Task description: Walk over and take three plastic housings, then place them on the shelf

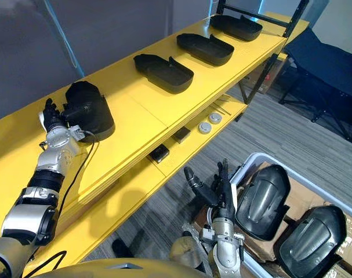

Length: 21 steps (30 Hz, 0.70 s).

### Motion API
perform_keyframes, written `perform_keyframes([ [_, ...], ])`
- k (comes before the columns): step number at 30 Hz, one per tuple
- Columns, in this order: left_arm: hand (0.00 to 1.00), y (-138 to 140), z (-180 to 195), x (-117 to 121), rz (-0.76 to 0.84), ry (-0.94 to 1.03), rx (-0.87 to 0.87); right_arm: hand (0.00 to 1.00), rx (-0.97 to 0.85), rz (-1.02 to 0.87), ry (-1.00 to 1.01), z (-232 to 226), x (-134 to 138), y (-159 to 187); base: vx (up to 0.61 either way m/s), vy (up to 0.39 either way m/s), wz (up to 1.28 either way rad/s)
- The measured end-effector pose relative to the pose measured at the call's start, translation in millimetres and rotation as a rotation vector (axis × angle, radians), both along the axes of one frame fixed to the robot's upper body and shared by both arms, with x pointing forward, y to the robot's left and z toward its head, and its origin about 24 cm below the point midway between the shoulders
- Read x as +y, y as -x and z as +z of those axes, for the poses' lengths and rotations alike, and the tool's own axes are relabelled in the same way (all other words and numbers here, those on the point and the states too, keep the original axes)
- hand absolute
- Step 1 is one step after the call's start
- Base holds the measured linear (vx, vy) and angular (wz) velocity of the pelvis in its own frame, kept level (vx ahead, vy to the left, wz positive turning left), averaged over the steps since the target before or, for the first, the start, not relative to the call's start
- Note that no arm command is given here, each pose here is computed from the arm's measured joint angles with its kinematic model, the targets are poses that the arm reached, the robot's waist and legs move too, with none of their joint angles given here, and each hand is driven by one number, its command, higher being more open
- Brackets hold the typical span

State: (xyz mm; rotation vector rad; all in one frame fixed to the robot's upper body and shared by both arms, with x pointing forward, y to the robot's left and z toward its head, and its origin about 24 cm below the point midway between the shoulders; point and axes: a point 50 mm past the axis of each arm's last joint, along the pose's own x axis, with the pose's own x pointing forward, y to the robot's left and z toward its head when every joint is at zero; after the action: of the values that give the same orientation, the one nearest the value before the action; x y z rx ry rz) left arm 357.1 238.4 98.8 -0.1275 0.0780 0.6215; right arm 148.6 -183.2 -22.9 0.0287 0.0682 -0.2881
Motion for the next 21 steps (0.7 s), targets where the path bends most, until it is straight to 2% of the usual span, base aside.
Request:
perform_keyframes([
  [4, 1.00, -0.7, 29.4, -0.4, -0.035, -0.025, -0.152, 1.00, -0.112, -0.021, 0.014, 22.9, 0.9, -11.6, 0.00, 0.000, 0.00],
  [8, 1.00, -2.2, 72.3, -10.0, -0.118, -0.021, -0.372, 1.00, -0.325, -0.007, 0.017, 62.9, 1.1, -31.8, -0.01, -0.002, 0.04],
  [14, 1.00, 16.0, 115.2, -19.4, -0.182, -0.050, -0.661, 1.00, -0.541, 0.242, -0.007, 100.1, 10.6, -59.6, -0.04, -0.005, 0.08],
  [17, 1.00, 53.3, 118.3, -24.6, -0.233, -0.064, -0.823, 1.00, -0.620, 0.440, -0.025, 120.8, 26.7, -78.8, -0.05, -0.014, 0.28],
  [19, 1.00, 90.9, 98.7, -30.3, -0.241, -0.008, -0.887, 1.00, -0.635, 0.583, -0.042, 133.0, 45.4, -93.9, -0.02, -0.039, 0.56],
  [20, 1.00, 101.2, 91.8, -31.8, -0.237, 0.012, -0.891, 1.00, -0.630, 0.619, -0.054, 135.4, 51.1, -98.3, -0.04, -0.061, 0.79],
  [21, 1.00, 125.2, 73.0, -35.3, -0.219, 0.059, -0.875, 1.00, -0.595, 0.700, -0.047, 138.6, 63.6, -109.0, -0.04, -0.053, 0.83],
])
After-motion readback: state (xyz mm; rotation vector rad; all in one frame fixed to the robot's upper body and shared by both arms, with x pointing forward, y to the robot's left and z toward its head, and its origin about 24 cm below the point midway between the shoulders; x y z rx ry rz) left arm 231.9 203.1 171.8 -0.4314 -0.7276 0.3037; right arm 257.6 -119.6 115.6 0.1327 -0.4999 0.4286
